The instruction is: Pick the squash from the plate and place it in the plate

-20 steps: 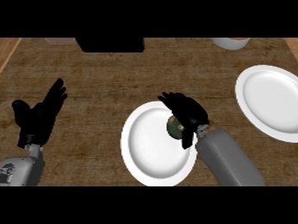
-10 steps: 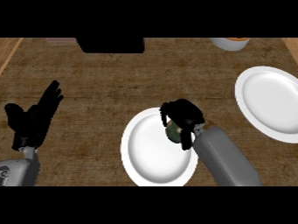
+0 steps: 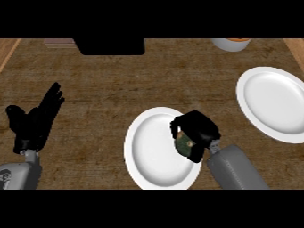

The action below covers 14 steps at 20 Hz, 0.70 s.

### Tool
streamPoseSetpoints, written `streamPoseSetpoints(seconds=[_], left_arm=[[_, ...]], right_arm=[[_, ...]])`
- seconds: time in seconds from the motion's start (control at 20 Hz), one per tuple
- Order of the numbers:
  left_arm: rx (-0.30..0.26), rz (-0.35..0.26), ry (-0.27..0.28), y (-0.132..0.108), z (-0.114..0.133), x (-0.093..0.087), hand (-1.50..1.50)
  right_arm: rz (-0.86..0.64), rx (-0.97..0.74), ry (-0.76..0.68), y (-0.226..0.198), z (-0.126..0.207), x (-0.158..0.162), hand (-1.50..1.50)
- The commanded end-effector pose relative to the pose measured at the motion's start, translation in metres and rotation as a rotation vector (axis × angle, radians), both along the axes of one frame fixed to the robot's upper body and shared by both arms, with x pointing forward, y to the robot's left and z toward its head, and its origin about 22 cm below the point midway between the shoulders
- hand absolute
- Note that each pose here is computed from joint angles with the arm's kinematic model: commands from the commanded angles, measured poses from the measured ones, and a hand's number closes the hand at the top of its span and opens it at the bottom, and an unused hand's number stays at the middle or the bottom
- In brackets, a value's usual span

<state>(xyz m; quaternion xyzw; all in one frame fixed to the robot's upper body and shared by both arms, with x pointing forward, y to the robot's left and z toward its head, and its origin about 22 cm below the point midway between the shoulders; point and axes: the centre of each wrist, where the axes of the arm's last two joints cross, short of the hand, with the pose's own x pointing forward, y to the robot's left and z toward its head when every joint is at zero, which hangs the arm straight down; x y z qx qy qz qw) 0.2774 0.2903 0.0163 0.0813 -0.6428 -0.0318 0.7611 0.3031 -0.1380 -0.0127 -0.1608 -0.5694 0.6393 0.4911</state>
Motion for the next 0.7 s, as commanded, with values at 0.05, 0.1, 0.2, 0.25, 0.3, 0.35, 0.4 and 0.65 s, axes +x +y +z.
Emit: streamPoseSetpoints(seconds=[0.05,0.1,0.2,0.25,0.3,0.35,0.4,0.65], left_arm=[[0.011,0.010,0.014,0.007,-0.008,-0.010,0.00],[-0.006,-0.006,0.003,-0.007,0.001,-0.001,0.00],[0.016,0.025,0.003,0.009,-0.010,-0.004,0.00],[-0.002,0.015,0.008,0.012,-0.001,-0.007,0.00],[0.002,0.017,-0.004,-0.011,0.000,-0.006,0.00],[0.001,0.013,-0.006,0.006,0.001,-0.007,0.00],[-0.005,0.025,-0.001,0.009,-0.008,-0.006,0.00],[-0.003,0.013,-0.015,-0.002,-0.004,-0.003,0.00]], right_arm=[[-0.074,0.094,-0.042,-0.025,0.012,-0.053,1.50],[-0.078,0.071,-0.106,-0.032,0.008,-0.065,1.50],[-0.151,0.136,-0.220,-0.035,0.033,-0.062,1.50],[-0.165,0.163,-0.288,-0.043,0.042,-0.060,1.50],[-0.190,0.202,-0.366,-0.058,0.052,-0.057,1.50],[-0.252,0.255,-0.445,-0.041,0.062,-0.060,1.50],[-0.277,0.259,-0.494,-0.056,0.063,-0.063,1.50],[-0.478,0.311,-0.694,-0.069,0.101,-0.070,1.50]])
